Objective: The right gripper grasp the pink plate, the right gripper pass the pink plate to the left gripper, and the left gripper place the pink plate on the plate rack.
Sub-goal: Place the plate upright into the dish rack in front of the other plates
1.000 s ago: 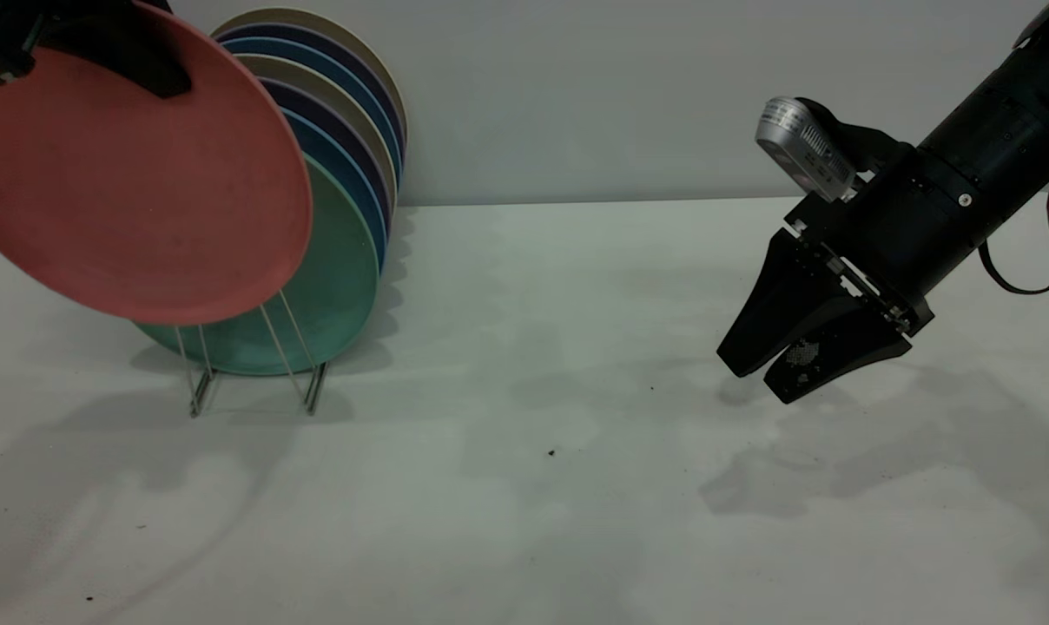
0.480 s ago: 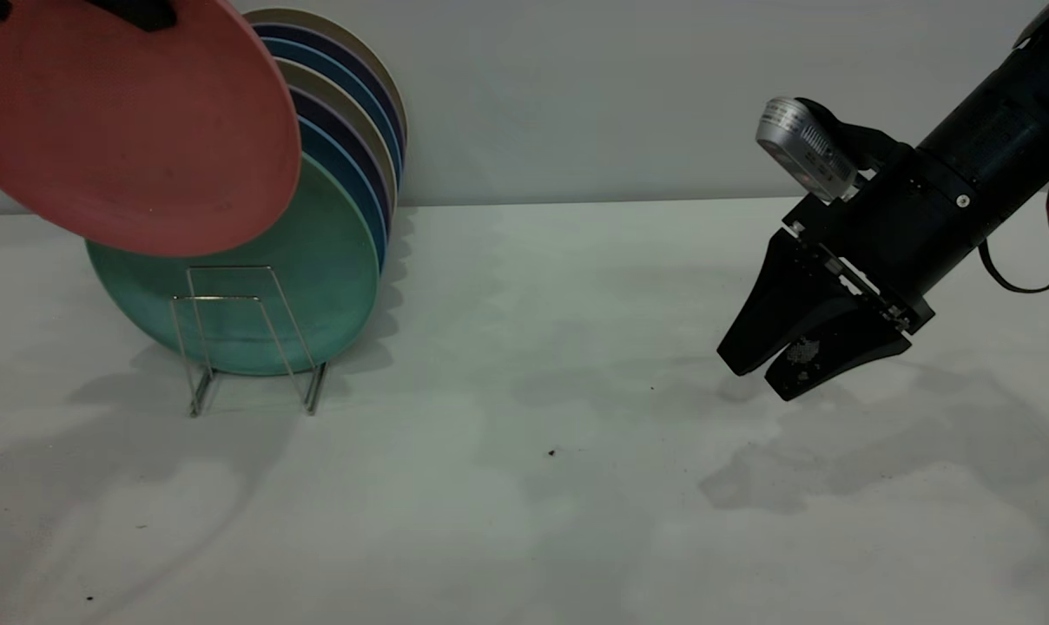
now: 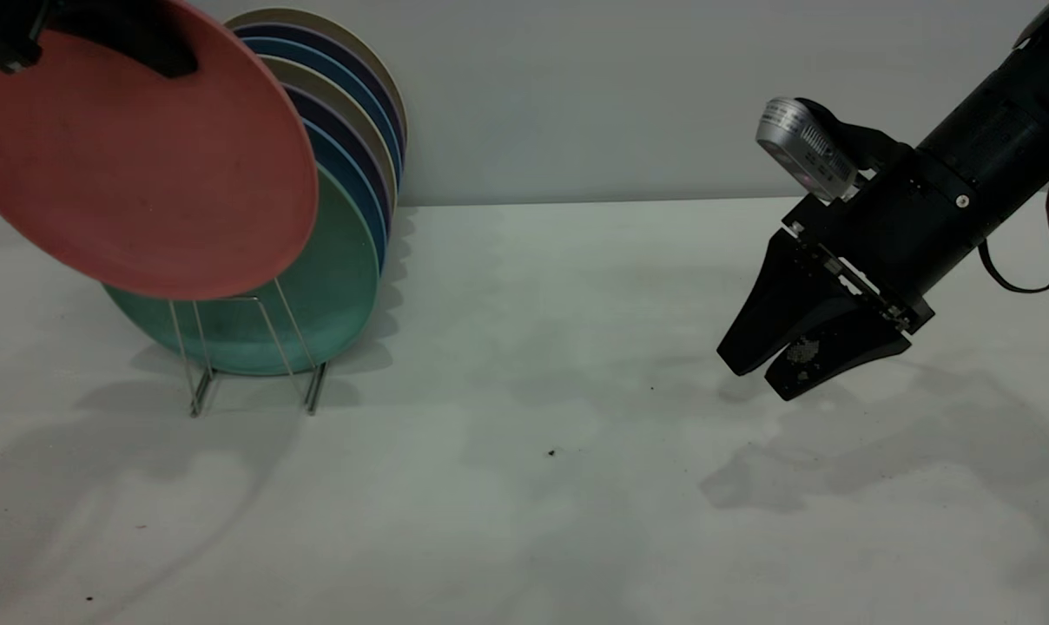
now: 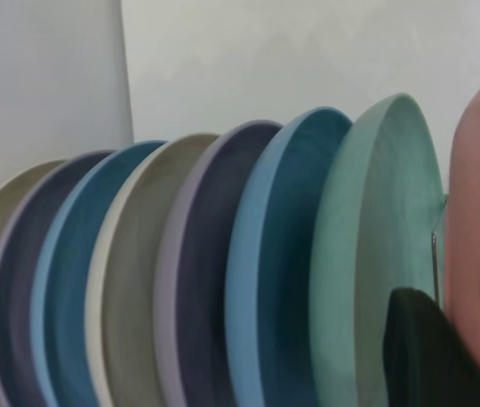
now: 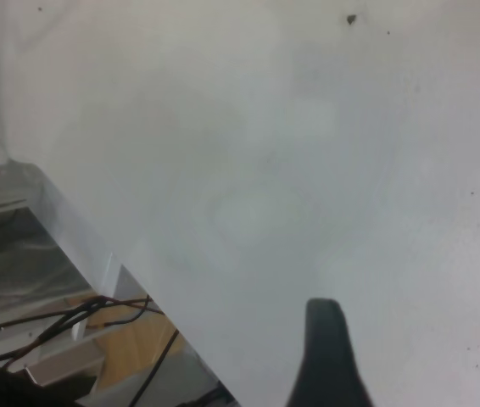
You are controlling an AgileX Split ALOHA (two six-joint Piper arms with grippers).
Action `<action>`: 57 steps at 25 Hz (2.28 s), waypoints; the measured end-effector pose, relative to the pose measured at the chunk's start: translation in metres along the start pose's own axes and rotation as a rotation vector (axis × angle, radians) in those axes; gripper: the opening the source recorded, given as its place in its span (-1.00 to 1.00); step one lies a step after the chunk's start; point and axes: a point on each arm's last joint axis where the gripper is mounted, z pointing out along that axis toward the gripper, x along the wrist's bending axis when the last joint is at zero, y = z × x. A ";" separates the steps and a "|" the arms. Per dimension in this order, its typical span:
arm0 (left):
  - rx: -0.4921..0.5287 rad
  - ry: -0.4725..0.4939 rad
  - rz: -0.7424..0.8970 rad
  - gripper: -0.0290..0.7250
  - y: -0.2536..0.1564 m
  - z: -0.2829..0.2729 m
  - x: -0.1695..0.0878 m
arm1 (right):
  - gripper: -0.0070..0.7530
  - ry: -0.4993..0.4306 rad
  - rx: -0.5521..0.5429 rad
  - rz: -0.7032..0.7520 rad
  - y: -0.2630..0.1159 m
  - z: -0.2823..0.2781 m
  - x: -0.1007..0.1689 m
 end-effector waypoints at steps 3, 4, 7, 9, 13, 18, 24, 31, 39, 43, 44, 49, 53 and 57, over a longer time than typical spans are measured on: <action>-0.008 -0.019 -0.019 -0.61 -0.002 0.007 -0.001 | 0.53 0.000 0.000 0.000 0.000 0.000 0.000; -0.010 -0.029 -0.025 -0.61 -0.002 0.009 -0.002 | 0.53 0.000 0.000 0.000 0.000 0.000 0.000; -0.012 -0.049 -0.042 -0.61 -0.004 0.014 -0.004 | 0.53 -0.001 0.002 -0.001 0.000 0.000 0.000; -0.012 -0.050 -0.044 -0.61 -0.004 0.015 -0.004 | 0.53 -0.007 0.008 -0.006 -0.001 0.000 -0.001; -0.015 -0.022 -0.043 -0.61 -0.001 0.007 -0.001 | 0.53 -0.014 0.013 -0.011 -0.001 0.000 -0.001; -0.006 0.051 -0.030 -0.61 0.002 -0.004 0.004 | 0.53 -0.018 0.011 -0.011 -0.001 0.000 -0.002; -0.006 0.051 -0.027 -0.61 0.002 -0.004 0.004 | 0.53 -0.019 0.010 -0.010 -0.001 0.000 -0.002; -0.011 0.036 -0.037 -0.61 0.000 0.003 0.003 | 0.53 -0.021 0.008 -0.010 -0.001 0.000 -0.002; -0.021 0.010 -0.061 -0.61 -0.003 0.016 0.002 | 0.53 -0.022 0.008 -0.010 -0.001 0.000 -0.002; -0.018 -0.014 -0.071 -0.61 -0.008 0.028 0.000 | 0.53 -0.022 0.008 -0.010 -0.001 0.000 -0.002; -0.017 -0.022 -0.073 -0.61 -0.009 0.032 -0.001 | 0.53 -0.022 0.008 -0.010 -0.001 0.000 -0.002; -0.010 -0.055 -0.089 -0.61 -0.016 0.052 -0.005 | 0.53 -0.022 0.008 -0.010 -0.001 0.000 -0.002; -0.006 -0.074 -0.098 -0.61 -0.020 0.062 -0.007 | 0.53 -0.022 0.008 -0.010 -0.001 0.000 -0.002; -0.006 -0.078 -0.103 -0.61 -0.021 0.064 -0.008 | 0.53 -0.025 0.005 -0.011 0.000 0.000 -0.002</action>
